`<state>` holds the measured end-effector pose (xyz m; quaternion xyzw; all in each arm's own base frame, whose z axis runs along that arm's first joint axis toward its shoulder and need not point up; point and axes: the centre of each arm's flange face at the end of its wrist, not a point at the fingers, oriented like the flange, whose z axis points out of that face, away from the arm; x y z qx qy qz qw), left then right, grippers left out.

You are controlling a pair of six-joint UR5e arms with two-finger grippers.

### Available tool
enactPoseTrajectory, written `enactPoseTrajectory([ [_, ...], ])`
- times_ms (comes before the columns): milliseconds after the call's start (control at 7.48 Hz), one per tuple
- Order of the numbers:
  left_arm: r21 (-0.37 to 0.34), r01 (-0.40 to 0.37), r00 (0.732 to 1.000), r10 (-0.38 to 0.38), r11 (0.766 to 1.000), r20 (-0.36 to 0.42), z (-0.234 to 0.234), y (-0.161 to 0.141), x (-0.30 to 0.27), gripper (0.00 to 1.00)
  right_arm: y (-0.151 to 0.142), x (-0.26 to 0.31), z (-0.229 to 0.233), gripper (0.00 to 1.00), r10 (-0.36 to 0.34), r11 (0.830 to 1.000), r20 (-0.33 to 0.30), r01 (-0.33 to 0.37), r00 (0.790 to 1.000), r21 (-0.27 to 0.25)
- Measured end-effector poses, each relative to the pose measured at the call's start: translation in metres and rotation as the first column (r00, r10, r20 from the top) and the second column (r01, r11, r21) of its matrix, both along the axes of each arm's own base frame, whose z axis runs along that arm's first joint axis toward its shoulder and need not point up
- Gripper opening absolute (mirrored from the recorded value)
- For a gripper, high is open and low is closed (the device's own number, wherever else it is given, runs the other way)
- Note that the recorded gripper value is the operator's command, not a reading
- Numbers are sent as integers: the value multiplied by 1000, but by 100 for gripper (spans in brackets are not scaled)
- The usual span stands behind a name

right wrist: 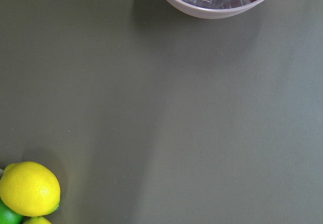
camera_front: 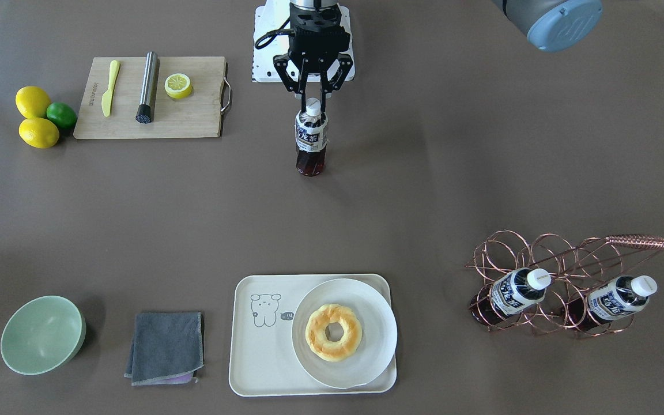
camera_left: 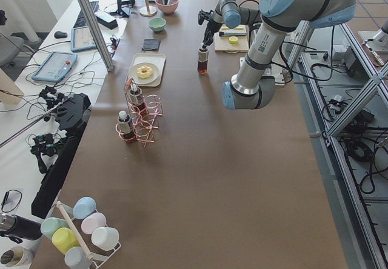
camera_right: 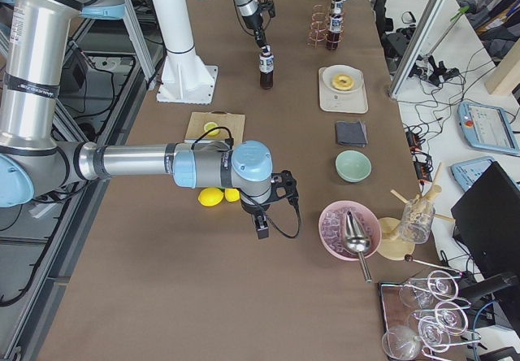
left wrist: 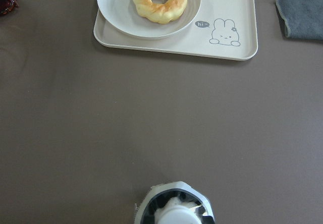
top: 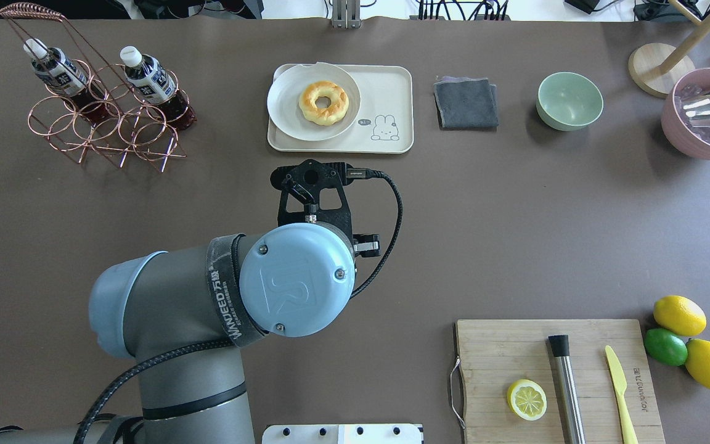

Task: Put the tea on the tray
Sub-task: 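Stand the tea bottle upright on the table center and release it, then withdraw the left gripper while the right gripper reaches to the bottle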

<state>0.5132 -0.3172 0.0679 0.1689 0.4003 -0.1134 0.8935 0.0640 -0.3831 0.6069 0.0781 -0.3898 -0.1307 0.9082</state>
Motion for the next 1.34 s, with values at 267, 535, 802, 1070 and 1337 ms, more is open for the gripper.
enactPoseTrajectory([
  [267,0,-2,1000,2,1000,2,1,0,1,97,-2,-4,-3,100,-10,1000,1,10,1000,29],
  [535,7,-3,1000,3,1000,-12,-4,1,-6,97,-7,-16,-27,100,-30,997,4,29,1000,72],
  [802,53,-27,999,28,998,-18,6,-8,-51,97,-10,-43,-81,98,15,998,23,-16,1000,65],
  [1070,48,-92,996,91,995,27,45,-53,-116,97,-11,-93,-158,97,76,997,69,-78,995,14],
  [1337,66,-156,984,149,986,99,87,-97,-178,97,-26,-183,-250,92,102,995,136,-98,986,-31],
])
